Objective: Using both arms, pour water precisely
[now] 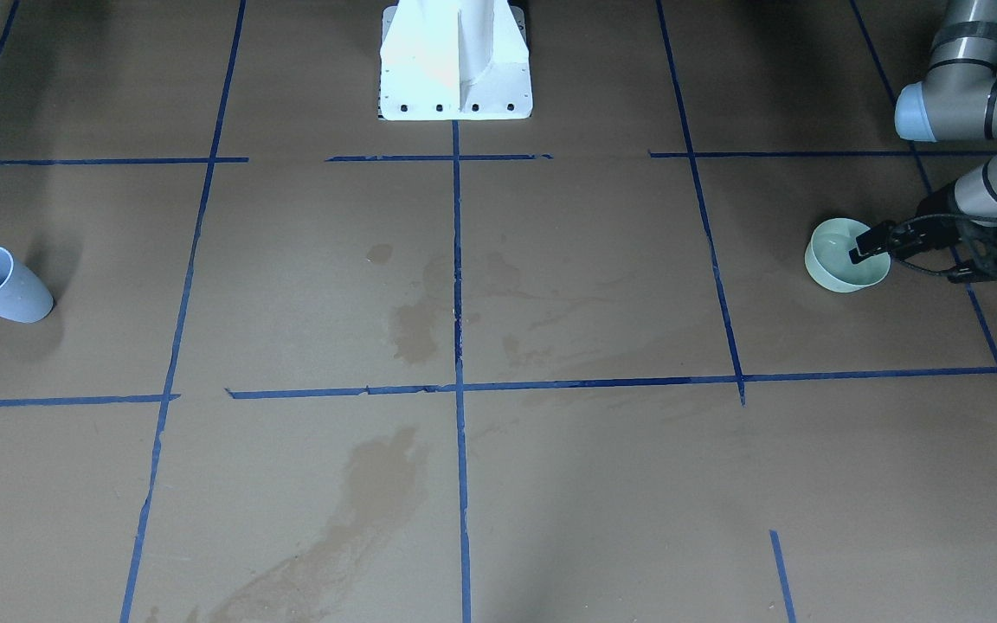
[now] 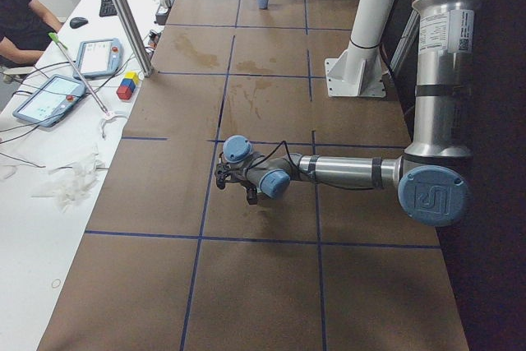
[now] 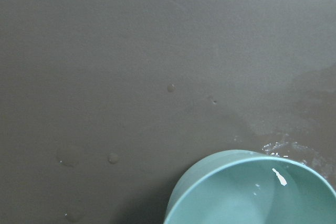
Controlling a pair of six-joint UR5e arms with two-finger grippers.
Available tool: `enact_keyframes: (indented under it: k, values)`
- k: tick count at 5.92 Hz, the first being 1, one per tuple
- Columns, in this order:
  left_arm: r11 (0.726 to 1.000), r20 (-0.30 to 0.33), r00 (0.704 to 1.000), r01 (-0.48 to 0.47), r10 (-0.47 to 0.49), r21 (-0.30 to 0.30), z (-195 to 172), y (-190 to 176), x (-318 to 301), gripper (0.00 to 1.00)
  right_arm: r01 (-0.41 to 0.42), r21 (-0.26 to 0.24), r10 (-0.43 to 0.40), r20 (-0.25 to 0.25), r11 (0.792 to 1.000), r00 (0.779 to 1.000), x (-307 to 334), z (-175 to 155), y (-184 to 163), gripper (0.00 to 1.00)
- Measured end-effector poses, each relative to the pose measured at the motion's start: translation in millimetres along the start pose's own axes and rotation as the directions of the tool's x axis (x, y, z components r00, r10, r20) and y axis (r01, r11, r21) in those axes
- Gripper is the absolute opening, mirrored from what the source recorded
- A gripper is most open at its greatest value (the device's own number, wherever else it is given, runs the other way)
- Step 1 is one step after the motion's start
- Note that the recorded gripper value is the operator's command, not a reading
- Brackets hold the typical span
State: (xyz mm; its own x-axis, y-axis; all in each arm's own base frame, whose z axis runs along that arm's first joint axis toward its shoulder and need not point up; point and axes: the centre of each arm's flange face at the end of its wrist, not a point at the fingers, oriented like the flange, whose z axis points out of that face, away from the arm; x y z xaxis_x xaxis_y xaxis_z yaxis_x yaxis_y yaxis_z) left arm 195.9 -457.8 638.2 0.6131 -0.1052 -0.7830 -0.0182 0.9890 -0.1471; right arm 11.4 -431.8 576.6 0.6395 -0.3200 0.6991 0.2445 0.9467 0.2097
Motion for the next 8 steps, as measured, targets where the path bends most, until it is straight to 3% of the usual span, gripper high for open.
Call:
enact_keyframes:
  k: [1,4,6,8]
  values:
    - [1.000,0.002,1.000,0.002,-0.002,-0.004,2.2,-0.3,-0.4,0.00,0.001,0.000,-0.001,0.000,1.000,1.000,-0.5,-0.2,-0.5,1.00]
    - [1.000,-0.036,0.999,0.025,-0.024,0.016,-9.0,-13.5,37.9,0.00,0.008,0.003,-0.008,0.000,1.000,1.000,-3.5,-1.5,-2.2,1.00]
    - [0.999,-0.115,0.993,0.037,-0.034,0.022,-21.0,-18.2,145.1,0.00,0.011,0.001,-0.011,0.001,1.000,1.000,-5.9,-0.5,-3.2,1.00]
    - [0.998,-0.198,0.978,0.052,-0.057,-0.029,-13.0,-3.1,287.7,0.00,0.016,-0.002,-0.016,0.001,1.000,1.000,-8.2,0.5,-3.8,1.00]
